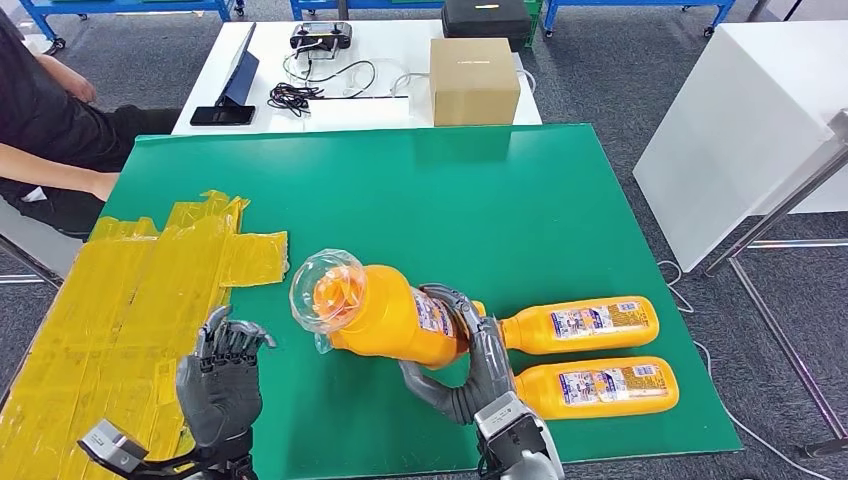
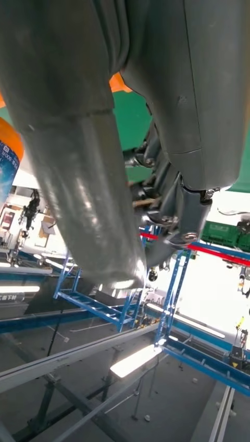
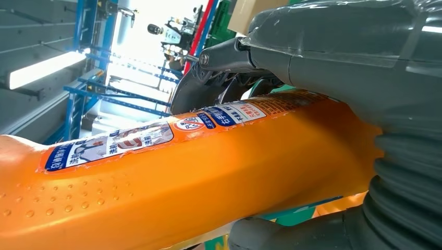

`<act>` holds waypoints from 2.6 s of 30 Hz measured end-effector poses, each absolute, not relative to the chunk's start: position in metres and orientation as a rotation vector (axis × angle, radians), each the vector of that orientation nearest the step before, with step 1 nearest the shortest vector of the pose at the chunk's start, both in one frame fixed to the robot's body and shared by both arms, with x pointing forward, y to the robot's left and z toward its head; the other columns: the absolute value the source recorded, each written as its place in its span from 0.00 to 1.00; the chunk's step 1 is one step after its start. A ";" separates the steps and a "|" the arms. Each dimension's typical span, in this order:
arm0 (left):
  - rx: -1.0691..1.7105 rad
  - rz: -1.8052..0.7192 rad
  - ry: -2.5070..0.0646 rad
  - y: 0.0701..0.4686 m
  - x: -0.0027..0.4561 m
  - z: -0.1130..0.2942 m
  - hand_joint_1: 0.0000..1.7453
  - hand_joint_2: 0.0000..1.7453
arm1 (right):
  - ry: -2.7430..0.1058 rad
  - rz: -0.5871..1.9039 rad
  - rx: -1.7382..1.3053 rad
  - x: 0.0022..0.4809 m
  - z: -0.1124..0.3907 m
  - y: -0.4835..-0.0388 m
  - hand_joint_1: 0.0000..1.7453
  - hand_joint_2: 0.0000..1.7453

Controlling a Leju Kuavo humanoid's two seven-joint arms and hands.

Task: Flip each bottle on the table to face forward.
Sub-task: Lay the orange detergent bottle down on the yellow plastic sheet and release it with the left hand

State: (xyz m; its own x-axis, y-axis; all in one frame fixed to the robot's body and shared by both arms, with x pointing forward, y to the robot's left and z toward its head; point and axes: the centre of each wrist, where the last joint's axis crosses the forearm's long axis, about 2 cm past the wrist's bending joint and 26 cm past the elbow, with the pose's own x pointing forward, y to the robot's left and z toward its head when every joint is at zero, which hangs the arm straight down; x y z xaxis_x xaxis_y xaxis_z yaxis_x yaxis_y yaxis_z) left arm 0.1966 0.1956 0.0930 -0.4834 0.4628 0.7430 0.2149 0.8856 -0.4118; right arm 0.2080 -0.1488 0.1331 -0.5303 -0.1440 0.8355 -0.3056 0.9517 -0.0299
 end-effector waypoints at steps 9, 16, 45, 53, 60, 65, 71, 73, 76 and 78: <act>-0.488 0.335 -2.083 0.196 0.197 0.093 0.00 0.00 | -2.130 0.208 0.310 0.207 0.131 -0.151 1.00 1.00; -0.509 0.341 -2.085 0.195 0.197 0.093 0.00 0.25 | -2.128 0.208 0.309 0.206 0.131 -0.151 1.00 1.00; -0.548 0.242 -2.098 0.182 0.198 0.097 0.00 1.00 | -2.119 0.263 0.289 0.217 0.136 -0.140 1.00 1.00; -0.568 0.211 -2.121 0.174 0.200 0.105 0.00 1.00 | -2.107 0.314 0.302 0.227 0.141 -0.121 1.00 1.00; -0.593 0.192 -2.137 0.171 0.201 0.110 0.00 1.00 | -2.088 0.356 0.328 0.232 0.141 -0.106 1.00 1.00; -0.601 0.185 -2.142 0.170 0.201 0.112 0.00 1.00 | -2.078 0.364 0.338 0.232 0.139 -0.102 1.00 1.00; -0.601 0.180 -2.143 0.170 0.201 0.112 0.00 1.00 | -2.069 0.370 0.344 0.233 0.137 -0.099 1.00 1.00; -0.601 0.179 -2.143 0.170 0.201 0.112 0.00 1.00 | -2.066 0.372 0.345 0.233 0.137 -0.099 1.00 1.00; -0.601 0.178 -2.143 0.170 0.201 0.112 0.00 1.00 | -2.064 0.374 0.346 0.233 0.136 -0.099 1.00 1.00; -0.601 0.178 -2.143 0.170 0.201 0.112 0.00 1.00 | -2.063 0.374 0.346 0.233 0.136 -0.098 1.00 1.00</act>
State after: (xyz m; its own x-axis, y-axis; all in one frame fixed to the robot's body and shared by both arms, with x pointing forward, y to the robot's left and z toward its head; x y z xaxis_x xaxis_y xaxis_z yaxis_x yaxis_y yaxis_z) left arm 0.2008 0.1704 0.1118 -0.4976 0.4804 0.7222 0.3544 0.8725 -0.3362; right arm 0.2328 -0.0983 0.1357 -0.4856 -0.0917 0.8694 -0.3913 0.9121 -0.1223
